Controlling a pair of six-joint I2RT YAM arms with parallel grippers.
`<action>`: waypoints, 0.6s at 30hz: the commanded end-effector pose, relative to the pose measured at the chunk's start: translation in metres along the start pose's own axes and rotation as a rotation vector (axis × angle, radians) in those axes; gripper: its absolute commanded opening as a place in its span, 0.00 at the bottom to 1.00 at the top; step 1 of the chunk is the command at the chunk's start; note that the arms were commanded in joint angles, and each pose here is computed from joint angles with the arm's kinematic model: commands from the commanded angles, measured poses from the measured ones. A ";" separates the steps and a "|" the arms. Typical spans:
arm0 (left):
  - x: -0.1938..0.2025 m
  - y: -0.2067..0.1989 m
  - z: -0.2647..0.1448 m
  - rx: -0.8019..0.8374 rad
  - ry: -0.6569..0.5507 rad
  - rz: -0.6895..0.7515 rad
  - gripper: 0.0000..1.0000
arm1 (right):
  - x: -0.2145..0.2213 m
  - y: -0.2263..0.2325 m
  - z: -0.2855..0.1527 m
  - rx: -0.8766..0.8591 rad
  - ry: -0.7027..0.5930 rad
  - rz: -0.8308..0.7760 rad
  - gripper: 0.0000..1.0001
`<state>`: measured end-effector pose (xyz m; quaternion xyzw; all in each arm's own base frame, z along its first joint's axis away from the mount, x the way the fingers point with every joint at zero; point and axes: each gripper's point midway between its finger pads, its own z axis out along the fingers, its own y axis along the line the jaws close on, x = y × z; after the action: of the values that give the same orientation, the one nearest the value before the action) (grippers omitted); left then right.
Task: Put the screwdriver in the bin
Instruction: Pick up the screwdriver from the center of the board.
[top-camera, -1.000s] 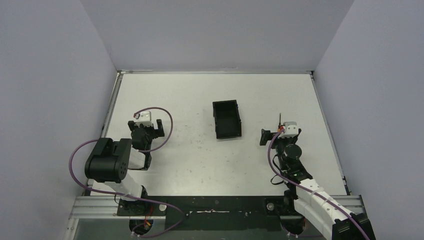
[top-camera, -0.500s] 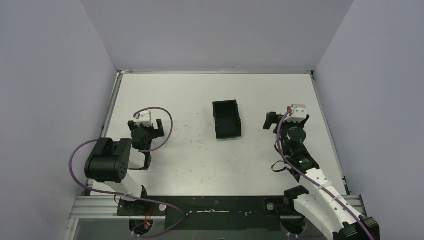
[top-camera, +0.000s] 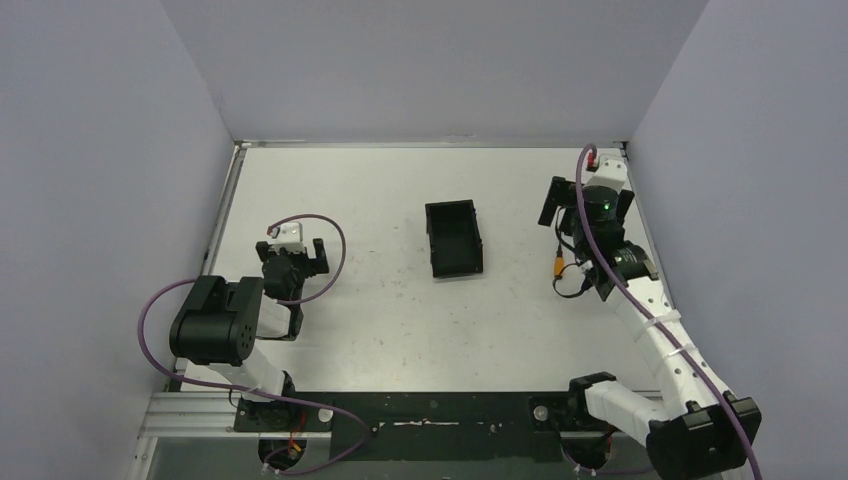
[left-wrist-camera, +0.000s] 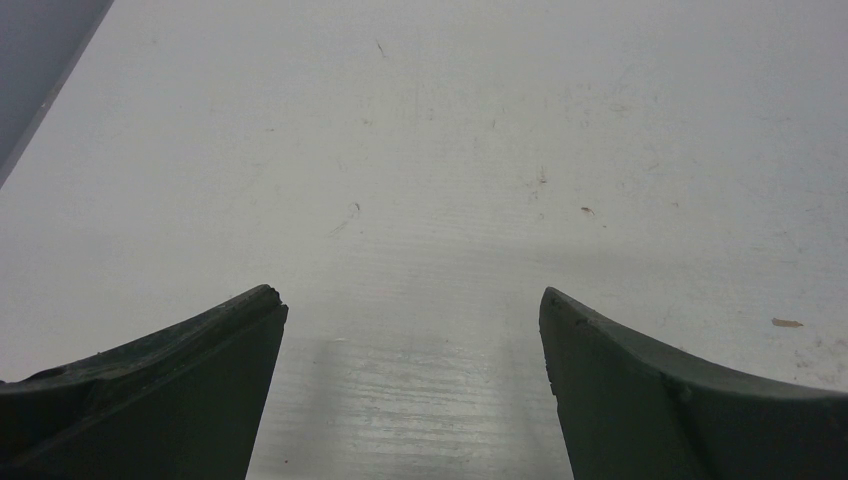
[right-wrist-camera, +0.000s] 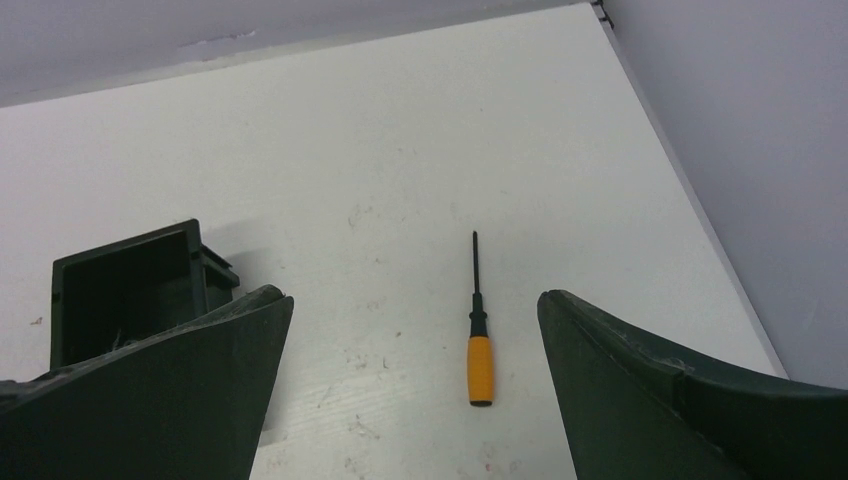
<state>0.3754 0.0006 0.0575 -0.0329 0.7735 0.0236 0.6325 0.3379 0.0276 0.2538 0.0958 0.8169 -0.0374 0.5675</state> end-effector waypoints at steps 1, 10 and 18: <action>-0.017 0.000 0.002 -0.002 -0.058 -0.006 0.97 | 0.020 -0.009 0.010 -0.045 0.174 -0.030 1.00; -0.017 0.000 0.002 -0.002 -0.057 -0.006 0.97 | 0.076 -0.022 0.047 -0.014 0.401 -0.161 1.00; -0.017 0.000 0.002 -0.002 -0.057 -0.007 0.97 | 0.124 -0.031 0.075 -0.020 0.548 -0.164 1.00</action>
<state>0.3754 0.0006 0.0575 -0.0329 0.7735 0.0236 0.6325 0.3498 0.0036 0.1192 0.0308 0.9417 -0.0642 0.3287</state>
